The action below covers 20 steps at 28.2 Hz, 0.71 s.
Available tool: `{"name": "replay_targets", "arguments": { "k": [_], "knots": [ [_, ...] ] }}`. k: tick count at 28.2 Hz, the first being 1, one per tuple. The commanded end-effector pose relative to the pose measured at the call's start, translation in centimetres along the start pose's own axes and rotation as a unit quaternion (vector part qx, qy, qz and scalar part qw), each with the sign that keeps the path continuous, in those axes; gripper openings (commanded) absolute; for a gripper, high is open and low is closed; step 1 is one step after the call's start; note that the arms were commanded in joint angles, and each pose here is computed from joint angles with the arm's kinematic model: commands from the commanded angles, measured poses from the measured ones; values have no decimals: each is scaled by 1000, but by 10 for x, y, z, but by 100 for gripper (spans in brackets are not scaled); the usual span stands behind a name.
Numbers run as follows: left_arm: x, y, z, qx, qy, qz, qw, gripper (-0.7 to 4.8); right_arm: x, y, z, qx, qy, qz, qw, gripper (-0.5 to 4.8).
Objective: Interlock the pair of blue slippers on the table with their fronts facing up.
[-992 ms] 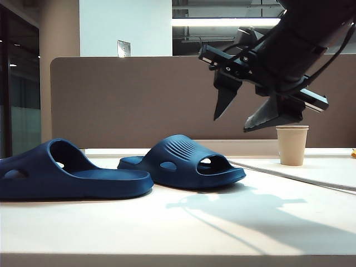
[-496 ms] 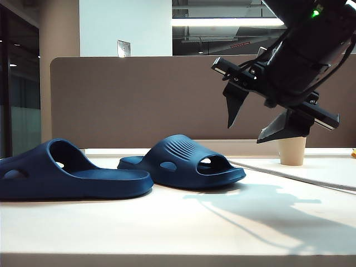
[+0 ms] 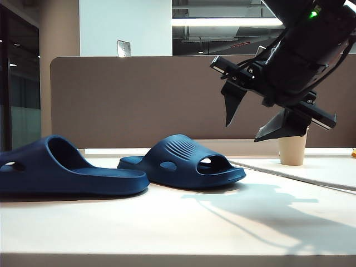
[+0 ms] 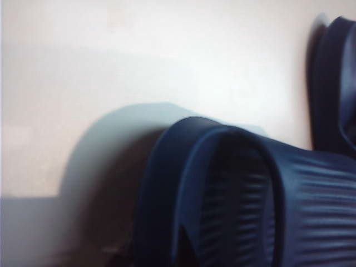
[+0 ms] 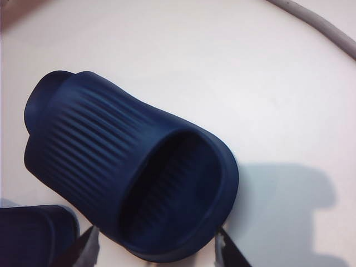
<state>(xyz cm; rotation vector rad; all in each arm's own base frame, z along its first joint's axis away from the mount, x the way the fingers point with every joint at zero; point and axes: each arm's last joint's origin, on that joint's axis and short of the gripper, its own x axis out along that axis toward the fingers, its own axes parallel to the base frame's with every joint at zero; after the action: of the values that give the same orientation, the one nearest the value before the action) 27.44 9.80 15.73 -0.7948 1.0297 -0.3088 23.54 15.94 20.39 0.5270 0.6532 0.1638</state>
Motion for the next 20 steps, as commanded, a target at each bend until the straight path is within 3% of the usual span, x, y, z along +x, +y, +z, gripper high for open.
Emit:
{"name": "replay_targets", "arguments": {
  "k": [1, 6, 20],
  "knots": [
    [-7, -7, 1, 10, -11, 3, 1000, 20, 0, 2, 2, 18, -6, 8, 1000, 261],
    [-17, -17, 0, 16, -26, 5, 1000, 16, 6, 0, -2, 50, 4, 0, 999, 261],
    [-49, -61, -7, 80, -82, -7, 993, 11, 38, -25, -3, 118, 82, 20, 989, 262]
  ]
}}
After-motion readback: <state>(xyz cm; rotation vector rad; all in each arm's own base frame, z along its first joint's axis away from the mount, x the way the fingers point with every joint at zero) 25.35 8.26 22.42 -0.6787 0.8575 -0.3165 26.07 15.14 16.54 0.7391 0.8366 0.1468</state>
